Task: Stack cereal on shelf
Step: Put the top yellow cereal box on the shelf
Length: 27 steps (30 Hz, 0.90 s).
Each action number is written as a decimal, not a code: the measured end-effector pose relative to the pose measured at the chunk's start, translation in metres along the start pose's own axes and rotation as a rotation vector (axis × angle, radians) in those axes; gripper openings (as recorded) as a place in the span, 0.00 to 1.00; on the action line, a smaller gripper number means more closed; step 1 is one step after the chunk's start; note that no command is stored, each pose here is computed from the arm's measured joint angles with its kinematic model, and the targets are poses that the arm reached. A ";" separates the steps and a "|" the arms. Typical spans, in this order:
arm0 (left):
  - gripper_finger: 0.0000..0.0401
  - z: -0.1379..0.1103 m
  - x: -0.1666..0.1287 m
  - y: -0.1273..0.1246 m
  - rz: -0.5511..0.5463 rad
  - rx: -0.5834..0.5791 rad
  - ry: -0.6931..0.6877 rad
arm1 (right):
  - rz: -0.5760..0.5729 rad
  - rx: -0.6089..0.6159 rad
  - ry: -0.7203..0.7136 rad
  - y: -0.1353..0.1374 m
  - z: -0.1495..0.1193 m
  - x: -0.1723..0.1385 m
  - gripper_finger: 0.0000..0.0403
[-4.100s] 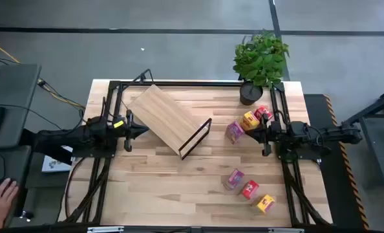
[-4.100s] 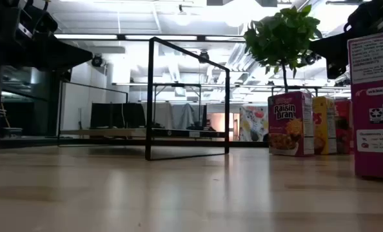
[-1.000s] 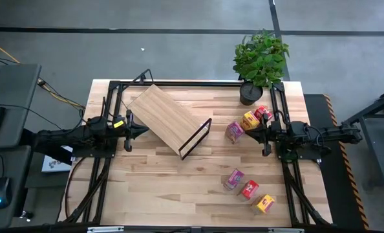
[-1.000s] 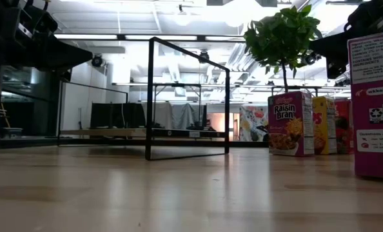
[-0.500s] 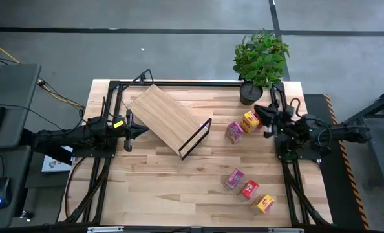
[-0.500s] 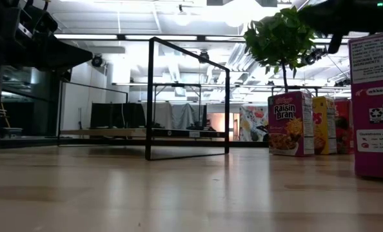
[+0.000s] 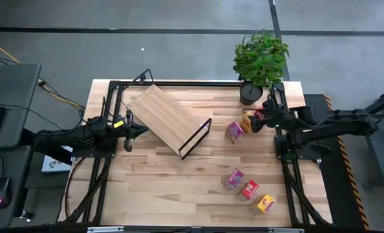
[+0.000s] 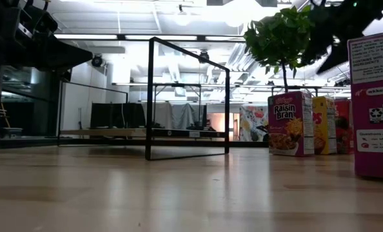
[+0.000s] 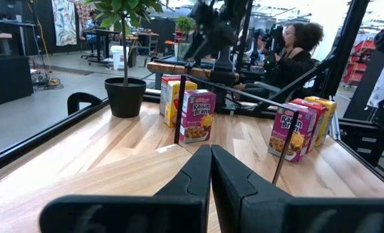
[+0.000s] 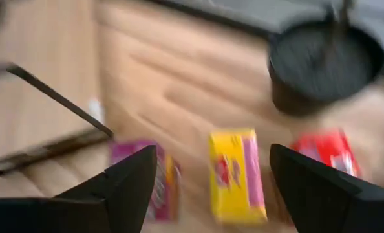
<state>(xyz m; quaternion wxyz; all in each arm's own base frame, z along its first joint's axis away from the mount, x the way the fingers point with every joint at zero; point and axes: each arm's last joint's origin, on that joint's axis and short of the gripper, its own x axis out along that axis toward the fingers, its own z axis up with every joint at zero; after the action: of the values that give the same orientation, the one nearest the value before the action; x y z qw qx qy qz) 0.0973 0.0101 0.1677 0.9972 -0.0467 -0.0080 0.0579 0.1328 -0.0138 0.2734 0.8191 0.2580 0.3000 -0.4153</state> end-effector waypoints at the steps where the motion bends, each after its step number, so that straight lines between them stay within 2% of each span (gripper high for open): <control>1: 0.01 0.000 0.000 0.000 0.000 0.000 0.000 | -0.024 0.007 0.032 0.001 -0.003 0.004 0.73; 6: 0.01 0.000 0.000 0.000 0.000 0.000 0.000 | -0.112 -0.015 0.100 0.008 -0.013 0.024 0.73; 19: 0.01 0.000 0.000 0.000 0.000 0.000 0.000 | -0.214 -0.098 0.207 0.019 -0.015 0.058 0.73; 27: 0.01 0.000 0.000 0.000 0.000 0.000 0.000 | -0.288 -0.104 0.257 0.020 -0.016 0.075 0.73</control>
<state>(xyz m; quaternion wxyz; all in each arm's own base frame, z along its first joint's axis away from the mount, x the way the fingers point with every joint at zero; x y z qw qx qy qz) 0.0973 0.0101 0.1676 0.9972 -0.0467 -0.0079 0.0578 0.1803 -0.0323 0.2128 0.7185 0.2207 0.4569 -0.4757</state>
